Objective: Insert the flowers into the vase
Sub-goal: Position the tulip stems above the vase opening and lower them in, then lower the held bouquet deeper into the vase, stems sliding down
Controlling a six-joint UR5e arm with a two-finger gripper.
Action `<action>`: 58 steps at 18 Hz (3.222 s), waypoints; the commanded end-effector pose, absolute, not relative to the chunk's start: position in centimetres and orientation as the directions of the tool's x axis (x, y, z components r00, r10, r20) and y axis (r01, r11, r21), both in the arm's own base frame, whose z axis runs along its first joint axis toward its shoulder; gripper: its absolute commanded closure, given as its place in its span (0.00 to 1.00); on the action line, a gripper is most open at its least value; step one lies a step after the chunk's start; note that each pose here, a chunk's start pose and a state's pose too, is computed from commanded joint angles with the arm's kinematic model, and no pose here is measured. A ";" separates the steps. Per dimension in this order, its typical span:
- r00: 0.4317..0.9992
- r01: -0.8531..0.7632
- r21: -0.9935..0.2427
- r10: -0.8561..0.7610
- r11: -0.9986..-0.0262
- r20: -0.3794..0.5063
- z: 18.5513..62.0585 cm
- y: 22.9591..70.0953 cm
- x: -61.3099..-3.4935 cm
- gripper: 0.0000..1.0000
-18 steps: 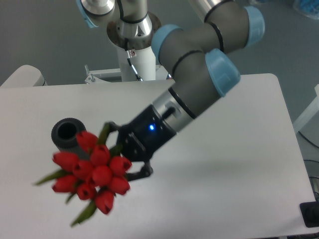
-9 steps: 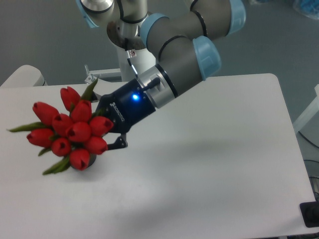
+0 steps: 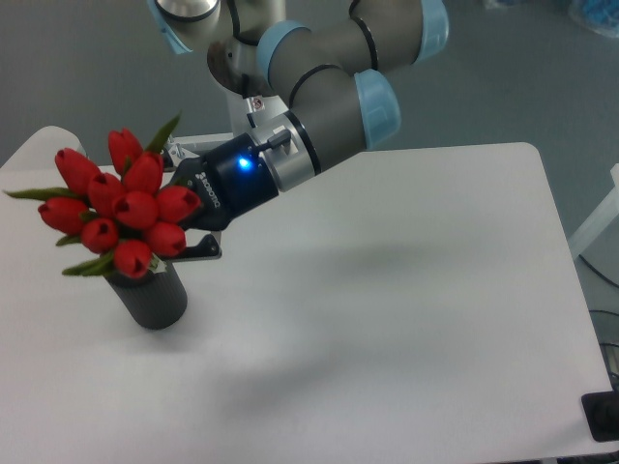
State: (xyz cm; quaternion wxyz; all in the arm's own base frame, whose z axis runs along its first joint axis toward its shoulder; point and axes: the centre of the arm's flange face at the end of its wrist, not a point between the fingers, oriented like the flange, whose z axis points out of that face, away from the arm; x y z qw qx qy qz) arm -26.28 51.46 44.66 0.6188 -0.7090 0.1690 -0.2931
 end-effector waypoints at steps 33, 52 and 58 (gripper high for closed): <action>0.766 0.056 -0.998 -0.639 -0.043 0.071 34.7 48.4 -21.7 0.96; 0.747 0.035 -0.999 -0.663 -0.035 0.049 28.3 48.7 -19.8 0.94; 0.744 0.026 -0.999 -0.667 -0.029 0.038 26.8 48.6 -19.4 0.90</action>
